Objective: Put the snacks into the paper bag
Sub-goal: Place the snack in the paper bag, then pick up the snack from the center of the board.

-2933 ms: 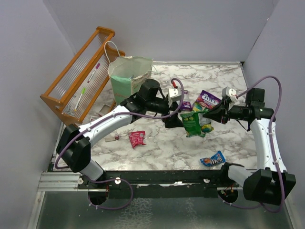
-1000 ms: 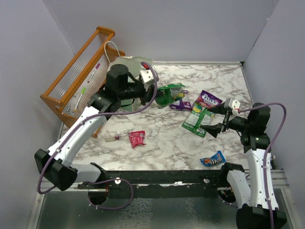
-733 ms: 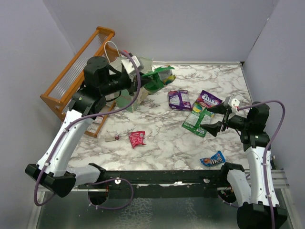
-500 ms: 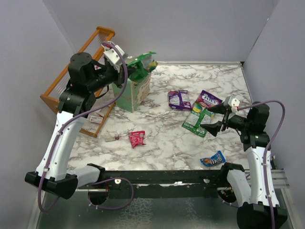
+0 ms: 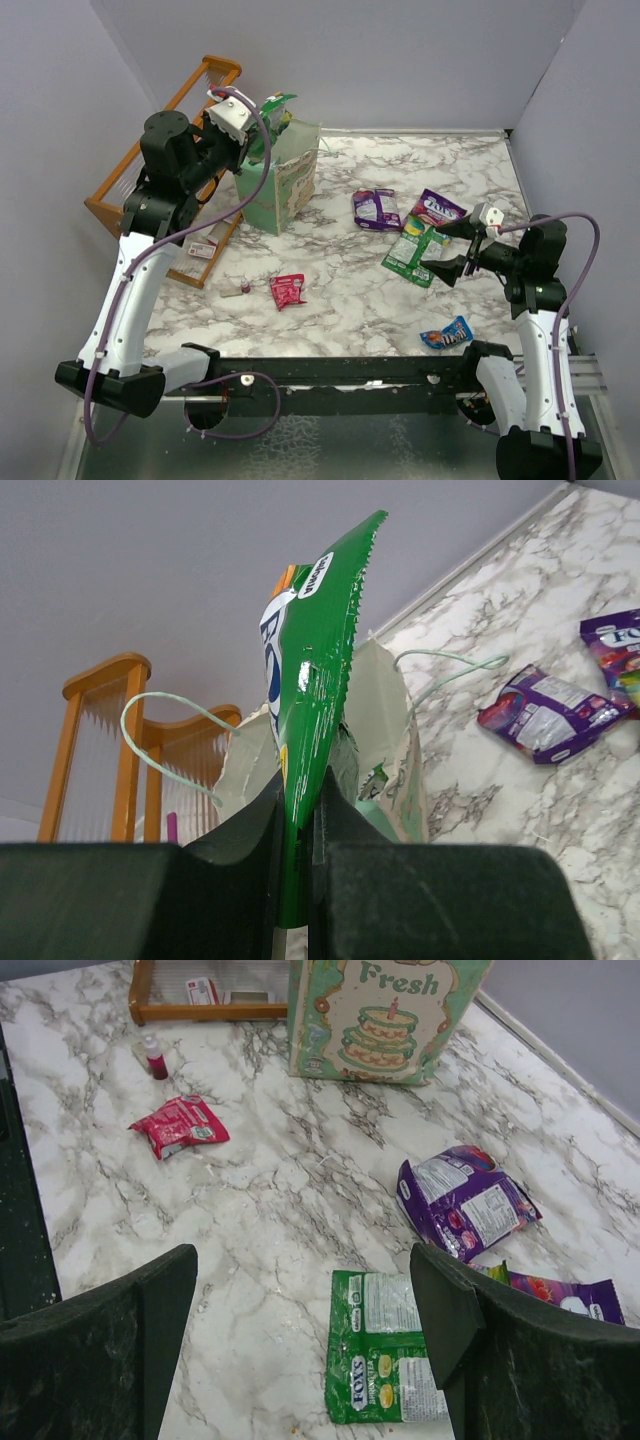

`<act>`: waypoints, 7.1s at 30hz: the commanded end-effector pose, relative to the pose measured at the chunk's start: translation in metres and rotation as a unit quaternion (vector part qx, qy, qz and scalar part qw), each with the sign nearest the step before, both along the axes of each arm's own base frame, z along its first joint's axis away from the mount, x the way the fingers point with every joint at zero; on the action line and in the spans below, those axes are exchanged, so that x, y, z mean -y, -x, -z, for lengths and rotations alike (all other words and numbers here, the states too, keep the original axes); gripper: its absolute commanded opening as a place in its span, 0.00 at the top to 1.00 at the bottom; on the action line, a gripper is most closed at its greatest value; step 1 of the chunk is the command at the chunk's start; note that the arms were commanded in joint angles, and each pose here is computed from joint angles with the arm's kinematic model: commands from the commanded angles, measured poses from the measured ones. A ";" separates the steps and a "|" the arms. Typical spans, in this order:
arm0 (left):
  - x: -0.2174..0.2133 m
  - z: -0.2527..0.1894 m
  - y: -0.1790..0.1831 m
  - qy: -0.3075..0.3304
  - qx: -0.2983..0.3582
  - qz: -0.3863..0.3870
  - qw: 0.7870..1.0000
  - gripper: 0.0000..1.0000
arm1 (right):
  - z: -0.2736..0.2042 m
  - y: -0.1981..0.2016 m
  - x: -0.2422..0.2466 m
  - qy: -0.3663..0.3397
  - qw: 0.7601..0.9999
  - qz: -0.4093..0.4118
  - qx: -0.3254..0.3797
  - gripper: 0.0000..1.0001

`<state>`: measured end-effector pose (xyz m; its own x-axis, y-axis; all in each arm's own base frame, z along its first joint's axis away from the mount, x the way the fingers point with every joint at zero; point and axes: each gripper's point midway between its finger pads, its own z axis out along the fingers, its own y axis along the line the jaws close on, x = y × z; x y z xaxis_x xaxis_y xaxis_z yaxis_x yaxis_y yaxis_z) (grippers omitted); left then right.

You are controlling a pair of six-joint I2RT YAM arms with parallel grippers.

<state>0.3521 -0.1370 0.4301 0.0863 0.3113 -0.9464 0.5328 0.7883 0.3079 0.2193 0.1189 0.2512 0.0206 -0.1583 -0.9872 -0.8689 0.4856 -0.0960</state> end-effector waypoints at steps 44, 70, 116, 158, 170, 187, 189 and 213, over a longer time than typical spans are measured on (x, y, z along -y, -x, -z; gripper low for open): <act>-0.005 0.132 -0.130 -0.095 -0.125 0.041 0.987 0.99 | 0.002 0.001 0.000 0.003 1.000 0.005 0.009 0.12; -0.021 0.151 -0.135 -0.082 -0.193 0.029 0.977 0.45 | 0.006 -0.001 0.001 0.005 1.000 0.009 0.007 0.11; 0.014 0.129 0.032 0.083 -0.186 0.124 0.971 0.01 | 0.041 -0.067 0.060 0.052 0.973 0.214 -0.066 0.11; 0.056 0.231 0.094 -0.108 -0.181 0.212 0.954 0.01 | 0.213 -0.129 0.088 0.166 0.914 0.114 -0.351 0.63; 0.062 0.199 0.087 -0.081 -0.136 0.194 0.968 0.01 | 0.171 -0.113 0.064 0.132 0.944 0.047 -0.298 0.99; 0.107 0.149 0.103 -0.035 -0.134 0.295 0.945 0.12 | 0.039 -0.041 -0.012 0.094 0.988 -0.065 -0.101 0.99; 0.114 0.145 0.108 -0.038 -0.137 0.314 0.939 0.13 | 0.027 -0.032 -0.022 0.086 0.990 -0.078 -0.080 0.99; 0.241 0.146 0.155 0.052 -0.284 0.477 0.830 0.15 | 0.008 0.028 -0.047 0.040 0.986 -0.153 0.055 0.99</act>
<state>0.2130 -0.3550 0.2557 -0.2119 0.3440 -0.9147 0.9765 0.0377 -0.2121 0.1963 0.1608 0.2302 0.1160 -0.2479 -0.9618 -0.9579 0.2282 -0.1744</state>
